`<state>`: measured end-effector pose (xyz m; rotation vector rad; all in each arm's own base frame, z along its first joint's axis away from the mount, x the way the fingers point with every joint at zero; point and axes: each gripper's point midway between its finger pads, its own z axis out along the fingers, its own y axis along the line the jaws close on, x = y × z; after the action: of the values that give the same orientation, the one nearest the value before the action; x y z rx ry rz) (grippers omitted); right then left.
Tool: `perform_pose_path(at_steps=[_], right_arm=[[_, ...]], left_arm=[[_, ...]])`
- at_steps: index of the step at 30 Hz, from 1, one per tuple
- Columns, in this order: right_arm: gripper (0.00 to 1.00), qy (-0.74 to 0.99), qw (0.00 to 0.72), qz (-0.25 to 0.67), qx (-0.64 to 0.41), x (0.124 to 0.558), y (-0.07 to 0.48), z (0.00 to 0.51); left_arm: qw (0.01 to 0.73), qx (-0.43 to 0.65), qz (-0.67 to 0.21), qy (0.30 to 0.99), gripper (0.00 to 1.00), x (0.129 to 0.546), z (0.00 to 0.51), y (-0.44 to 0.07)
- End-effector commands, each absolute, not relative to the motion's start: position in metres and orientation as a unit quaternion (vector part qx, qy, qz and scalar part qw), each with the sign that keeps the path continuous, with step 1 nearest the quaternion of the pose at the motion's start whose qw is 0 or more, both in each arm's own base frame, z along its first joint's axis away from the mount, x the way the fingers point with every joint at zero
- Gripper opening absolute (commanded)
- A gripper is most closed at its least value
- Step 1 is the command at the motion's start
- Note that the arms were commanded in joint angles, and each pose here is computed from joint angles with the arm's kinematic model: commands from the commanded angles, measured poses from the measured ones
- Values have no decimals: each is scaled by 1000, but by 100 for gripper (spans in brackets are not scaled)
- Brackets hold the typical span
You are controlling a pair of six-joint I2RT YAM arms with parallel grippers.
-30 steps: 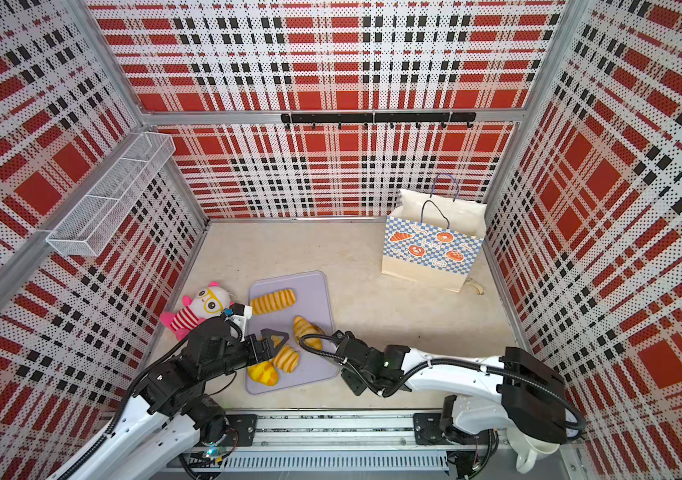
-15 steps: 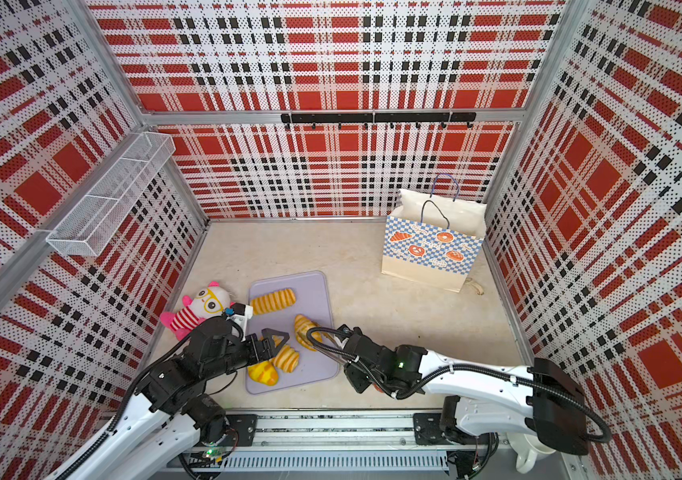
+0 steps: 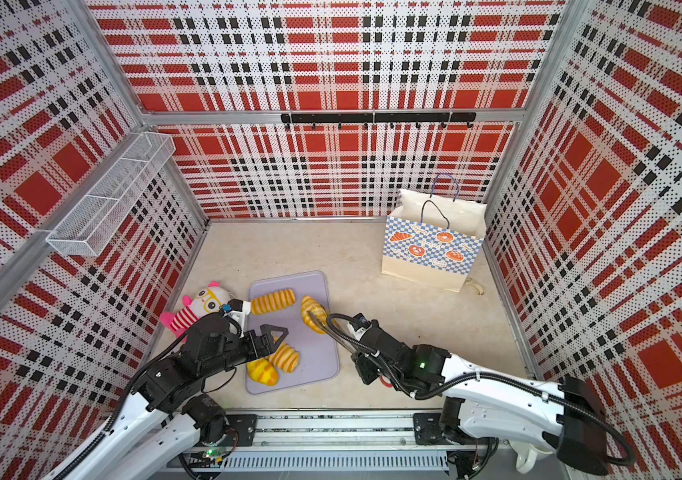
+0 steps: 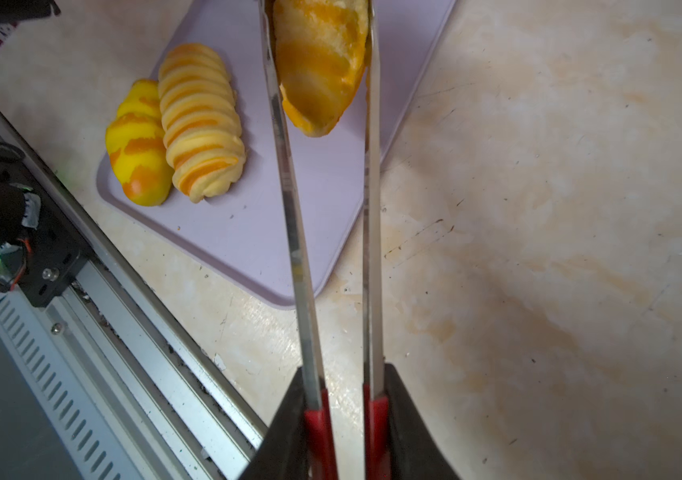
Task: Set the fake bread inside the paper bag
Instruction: 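Lift the croissant with the tongs and carry it over the paper bag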
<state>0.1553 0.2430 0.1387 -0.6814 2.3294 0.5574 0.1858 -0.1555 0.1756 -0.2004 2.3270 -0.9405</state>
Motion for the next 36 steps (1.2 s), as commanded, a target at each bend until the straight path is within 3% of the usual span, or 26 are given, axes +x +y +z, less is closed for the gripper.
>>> perform_pose_path(at_steps=[1,17,27,36], right_arm=[[20,860,387,255,-216,171,245,180],[19,756,569,296,-132,192,204,327],[20,729,649,197,-95,210,163,390],[20,747,656,106,-31,263,130,389]], left_arm=[[351,-63,-390,849,98,196,208,-162],[501,40,-522,689,98,220,307,-203],[545,110,-522,647,98,235,331,-249],[559,136,-518,633,98,250,323,-270]])
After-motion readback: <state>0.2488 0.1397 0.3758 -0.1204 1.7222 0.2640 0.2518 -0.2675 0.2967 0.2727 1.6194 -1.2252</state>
